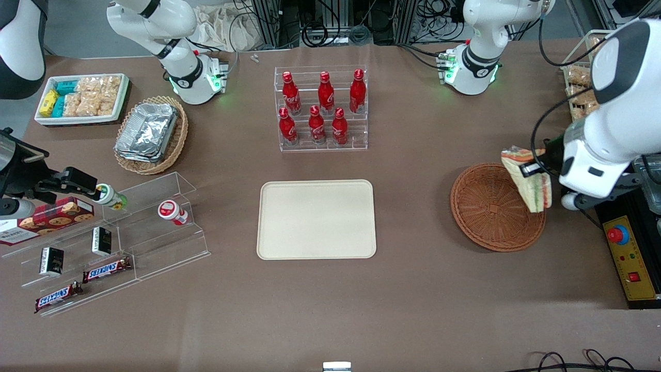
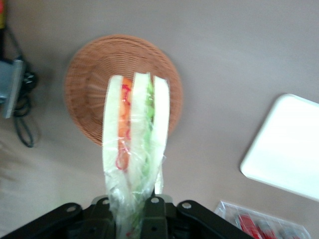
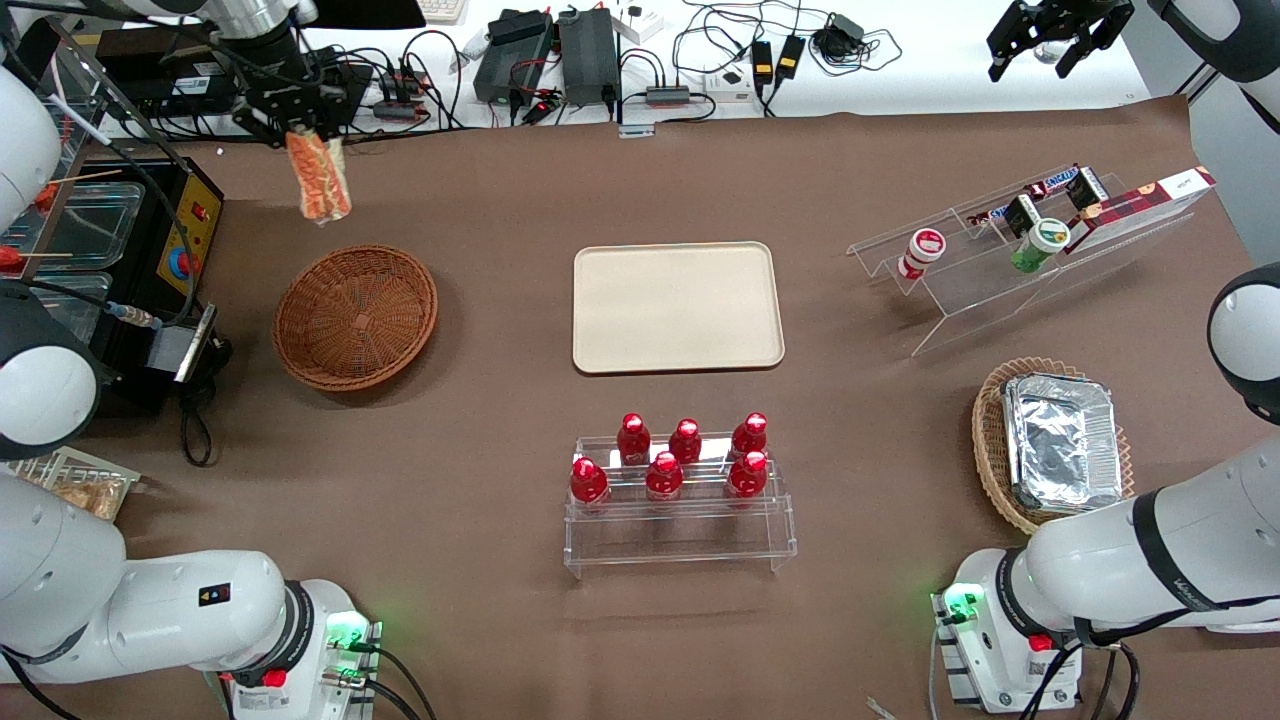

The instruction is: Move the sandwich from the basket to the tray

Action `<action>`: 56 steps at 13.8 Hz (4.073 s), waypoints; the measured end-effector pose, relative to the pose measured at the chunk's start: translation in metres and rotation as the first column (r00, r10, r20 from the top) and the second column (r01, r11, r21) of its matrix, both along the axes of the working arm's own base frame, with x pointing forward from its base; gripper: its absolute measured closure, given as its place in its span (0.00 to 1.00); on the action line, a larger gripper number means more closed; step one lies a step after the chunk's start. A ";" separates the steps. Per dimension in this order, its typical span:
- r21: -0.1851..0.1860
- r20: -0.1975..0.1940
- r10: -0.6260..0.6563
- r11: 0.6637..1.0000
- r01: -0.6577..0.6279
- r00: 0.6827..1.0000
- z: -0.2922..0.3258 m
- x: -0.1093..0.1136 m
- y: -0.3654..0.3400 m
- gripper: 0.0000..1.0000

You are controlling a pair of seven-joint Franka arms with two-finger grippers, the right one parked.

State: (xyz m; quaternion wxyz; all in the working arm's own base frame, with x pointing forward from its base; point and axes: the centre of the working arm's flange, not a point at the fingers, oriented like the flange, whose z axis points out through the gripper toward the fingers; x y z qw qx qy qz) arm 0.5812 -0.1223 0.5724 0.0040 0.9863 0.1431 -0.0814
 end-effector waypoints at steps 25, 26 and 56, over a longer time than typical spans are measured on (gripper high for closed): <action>-0.083 0.103 -0.232 0.967 0.241 0.967 -0.347 -0.005 -0.311 0.82; -0.083 0.106 -0.234 0.966 0.244 0.966 -0.349 -0.005 -0.312 0.83; 0.041 0.019 -0.574 0.819 0.573 0.819 -0.060 0.011 0.073 0.00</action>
